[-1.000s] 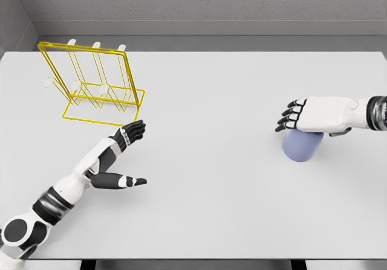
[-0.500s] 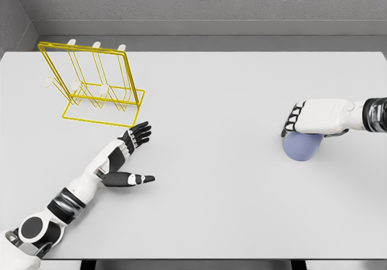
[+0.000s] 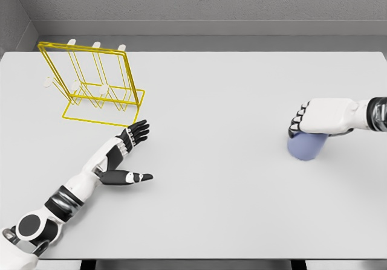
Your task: Place the cup on the cup holder with both arms
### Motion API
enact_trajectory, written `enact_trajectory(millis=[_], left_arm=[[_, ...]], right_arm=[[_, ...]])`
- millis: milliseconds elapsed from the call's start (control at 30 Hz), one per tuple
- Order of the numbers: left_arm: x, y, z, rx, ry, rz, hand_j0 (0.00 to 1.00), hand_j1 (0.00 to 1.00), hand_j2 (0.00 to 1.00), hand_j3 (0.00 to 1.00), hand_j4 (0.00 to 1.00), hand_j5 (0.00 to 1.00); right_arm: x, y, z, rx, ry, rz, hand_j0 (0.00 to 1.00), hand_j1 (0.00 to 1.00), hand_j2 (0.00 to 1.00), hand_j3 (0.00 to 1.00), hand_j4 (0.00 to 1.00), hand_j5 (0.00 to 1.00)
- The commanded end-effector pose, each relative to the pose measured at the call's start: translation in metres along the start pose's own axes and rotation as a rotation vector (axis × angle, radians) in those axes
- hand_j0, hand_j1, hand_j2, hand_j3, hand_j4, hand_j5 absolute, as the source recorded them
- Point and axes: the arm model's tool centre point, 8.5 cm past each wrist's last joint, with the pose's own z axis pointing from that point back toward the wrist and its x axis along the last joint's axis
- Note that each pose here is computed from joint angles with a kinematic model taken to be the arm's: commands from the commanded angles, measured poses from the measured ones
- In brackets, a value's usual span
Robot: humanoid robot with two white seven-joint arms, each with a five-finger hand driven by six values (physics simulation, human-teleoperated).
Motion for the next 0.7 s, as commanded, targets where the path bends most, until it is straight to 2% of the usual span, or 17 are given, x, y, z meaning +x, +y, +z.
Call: enact_trajectory(millis=[0, 67, 133, 167, 333, 500, 567, 667], left_arm=[[0.000, 0.002, 0.002, -0.004, 0.010, -0.009, 1.00, 1.00, 1.00, 1.00, 1.00, 1.00], [0.000, 0.003, 0.000, -0.013, 0.023, -0.016, 1.00, 1.00, 1.00, 1.00, 1.00, 1.00], [-0.001, 0.004, -0.003, -0.016, 0.050, -0.018, 1.00, 1.00, 1.00, 1.00, 1.00, 1.00], [-0.001, 0.003, -0.003, -0.019, 0.051, -0.018, 1.00, 1.00, 1.00, 1.00, 1.00, 1.00], [0.000, 0.003, -0.004, -0.020, 0.047, -0.020, 1.00, 1.00, 1.00, 1.00, 1.00, 1.00], [0.001, 0.003, -0.005, -0.020, 0.043, -0.019, 1.00, 1.00, 1.00, 1.00, 1.00, 1.00], [0.001, 0.003, -0.005, -0.021, 0.042, -0.019, 1.00, 1.00, 1.00, 1.00, 1.00, 1.00], [0.001, 0.003, -0.005, -0.021, 0.042, -0.019, 1.00, 1.00, 1.00, 1.00, 1.00, 1.00]], right_arm=[[-0.001, 0.000, 0.001, -0.002, 0.003, 0.005, 0.57, 0.57, 0.57, 0.57, 0.57, 0.57], [-0.003, -0.010, 0.013, -0.026, 0.027, 0.029, 0.57, 0.57, 0.57, 0.57, 0.57, 0.57], [0.002, -0.024, 0.021, -0.058, 0.027, 0.070, 0.57, 0.57, 0.57, 0.57, 0.57, 0.57], [0.001, -0.029, 0.024, -0.075, 0.031, 0.072, 0.53, 0.53, 0.53, 0.53, 0.53, 0.53], [0.015, -0.050, 0.020, -0.127, -0.001, 0.118, 0.52, 0.52, 0.52, 0.52, 0.52, 0.52], [0.026, -0.070, 0.001, -0.192, -0.047, 0.131, 0.52, 0.52, 0.52, 0.52, 0.52, 0.52], [0.031, -0.089, -0.007, -0.243, -0.069, 0.150, 0.52, 0.52, 0.52, 0.52, 0.52, 0.52], [0.038, -0.105, -0.015, -0.287, -0.101, 0.160, 0.52, 0.52, 0.52, 0.52, 0.52, 0.52]])
